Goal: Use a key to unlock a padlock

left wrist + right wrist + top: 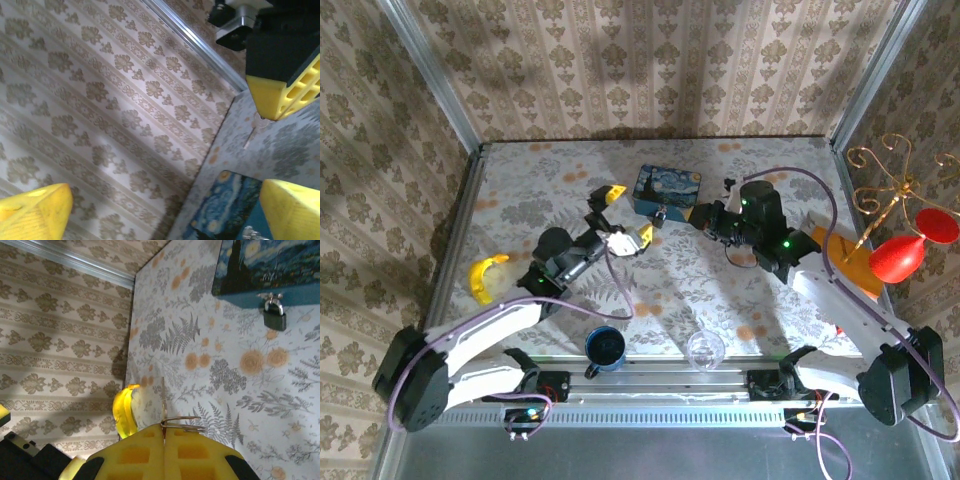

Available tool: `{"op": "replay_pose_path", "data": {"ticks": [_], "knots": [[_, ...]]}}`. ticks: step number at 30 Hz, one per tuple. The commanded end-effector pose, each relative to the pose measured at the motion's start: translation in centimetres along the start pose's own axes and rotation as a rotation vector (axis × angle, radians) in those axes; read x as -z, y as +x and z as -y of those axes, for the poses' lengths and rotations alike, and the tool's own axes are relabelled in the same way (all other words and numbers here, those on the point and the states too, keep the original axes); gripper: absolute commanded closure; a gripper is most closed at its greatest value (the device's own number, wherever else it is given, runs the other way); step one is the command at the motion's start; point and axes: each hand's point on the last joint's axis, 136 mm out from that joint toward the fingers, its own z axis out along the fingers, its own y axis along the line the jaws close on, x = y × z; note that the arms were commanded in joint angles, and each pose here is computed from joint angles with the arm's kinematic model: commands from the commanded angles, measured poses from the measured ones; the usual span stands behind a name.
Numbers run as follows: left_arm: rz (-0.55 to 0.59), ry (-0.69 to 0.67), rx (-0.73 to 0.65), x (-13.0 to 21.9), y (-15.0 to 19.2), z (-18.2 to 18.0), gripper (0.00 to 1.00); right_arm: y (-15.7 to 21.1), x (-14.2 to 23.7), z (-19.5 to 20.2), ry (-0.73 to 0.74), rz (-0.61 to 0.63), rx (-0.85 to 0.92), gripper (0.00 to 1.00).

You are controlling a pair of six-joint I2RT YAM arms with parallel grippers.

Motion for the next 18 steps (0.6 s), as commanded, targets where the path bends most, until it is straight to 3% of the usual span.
{"op": "replay_pose_path", "data": {"ticks": [1,6,10,14,18], "knots": [[-0.093,0.118,0.321,1.5,1.3,1.0,0.00,-1.3,1.2,-1.5,-0.067,0.073,0.090,1.00],[-0.106,0.078,0.808,2.4,1.5,-3.3,0.09,-0.7,1.6,-3.1,-0.169,0.050,0.225,1.00],[-0.093,0.204,1.190,1.4,1.1,-4.5,0.16,0.3,1.4,-3.9,-0.253,0.029,0.327,1.00],[-0.054,0.313,1.403,0.2,0.2,-4.5,0.18,0.6,0.9,-4.0,-0.312,0.042,0.364,1.00],[-0.066,0.362,1.529,-0.9,0.6,-3.9,0.24,0.6,0.4,-4.2,-0.370,0.059,0.375,1.00]]}}
